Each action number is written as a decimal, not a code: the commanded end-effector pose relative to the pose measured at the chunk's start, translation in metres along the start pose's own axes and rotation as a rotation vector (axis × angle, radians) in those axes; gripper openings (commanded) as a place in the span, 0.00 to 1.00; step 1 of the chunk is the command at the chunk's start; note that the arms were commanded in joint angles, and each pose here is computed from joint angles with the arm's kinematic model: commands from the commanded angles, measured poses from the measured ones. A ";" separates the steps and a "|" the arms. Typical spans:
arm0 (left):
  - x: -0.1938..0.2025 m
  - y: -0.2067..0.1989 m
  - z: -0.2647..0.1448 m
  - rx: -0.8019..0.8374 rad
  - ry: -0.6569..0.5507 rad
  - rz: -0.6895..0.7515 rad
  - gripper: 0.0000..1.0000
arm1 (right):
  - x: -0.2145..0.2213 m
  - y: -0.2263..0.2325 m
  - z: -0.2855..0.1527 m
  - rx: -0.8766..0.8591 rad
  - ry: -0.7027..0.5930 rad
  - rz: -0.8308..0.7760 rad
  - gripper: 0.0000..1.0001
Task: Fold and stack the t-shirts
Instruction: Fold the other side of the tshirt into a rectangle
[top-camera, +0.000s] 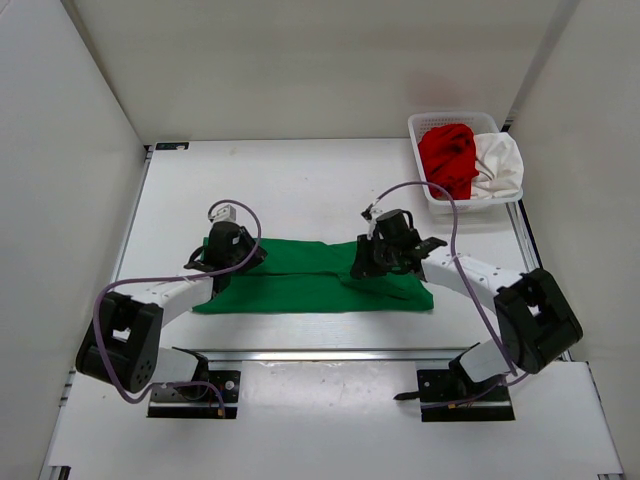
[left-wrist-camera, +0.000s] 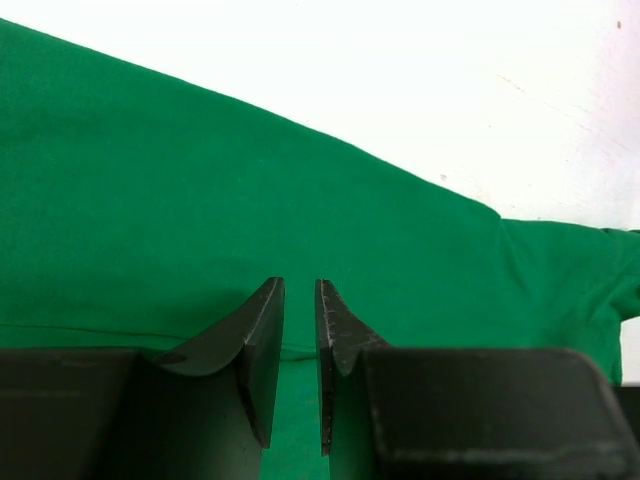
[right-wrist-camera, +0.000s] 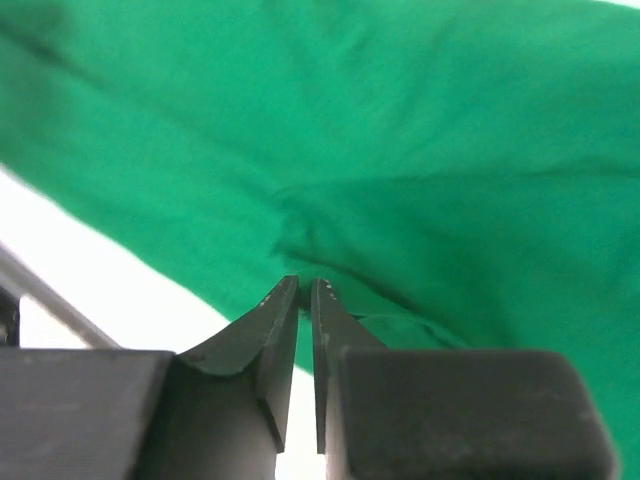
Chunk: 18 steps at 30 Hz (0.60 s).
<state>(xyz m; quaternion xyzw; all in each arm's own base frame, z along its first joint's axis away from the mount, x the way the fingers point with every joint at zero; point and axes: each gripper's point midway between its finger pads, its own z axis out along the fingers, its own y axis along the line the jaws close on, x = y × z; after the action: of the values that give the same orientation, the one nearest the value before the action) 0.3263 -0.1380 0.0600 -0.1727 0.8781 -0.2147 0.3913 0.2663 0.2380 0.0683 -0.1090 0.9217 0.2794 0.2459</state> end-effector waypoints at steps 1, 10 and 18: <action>-0.013 -0.010 -0.007 0.047 -0.044 -0.011 0.30 | 0.025 0.015 -0.010 -0.028 0.066 -0.057 0.14; -0.023 -0.018 -0.010 0.073 -0.057 -0.027 0.30 | 0.009 0.037 -0.028 -0.093 0.041 -0.083 0.24; -0.014 -0.037 -0.007 0.108 -0.032 0.003 0.30 | -0.015 -0.030 -0.020 0.141 -0.039 0.020 0.05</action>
<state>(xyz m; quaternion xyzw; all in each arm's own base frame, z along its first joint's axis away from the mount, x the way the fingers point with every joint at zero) 0.3277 -0.1430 0.0706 -0.1731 0.8703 -0.2353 0.3965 0.2561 0.2222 0.0797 -0.1114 0.9283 0.2608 0.2404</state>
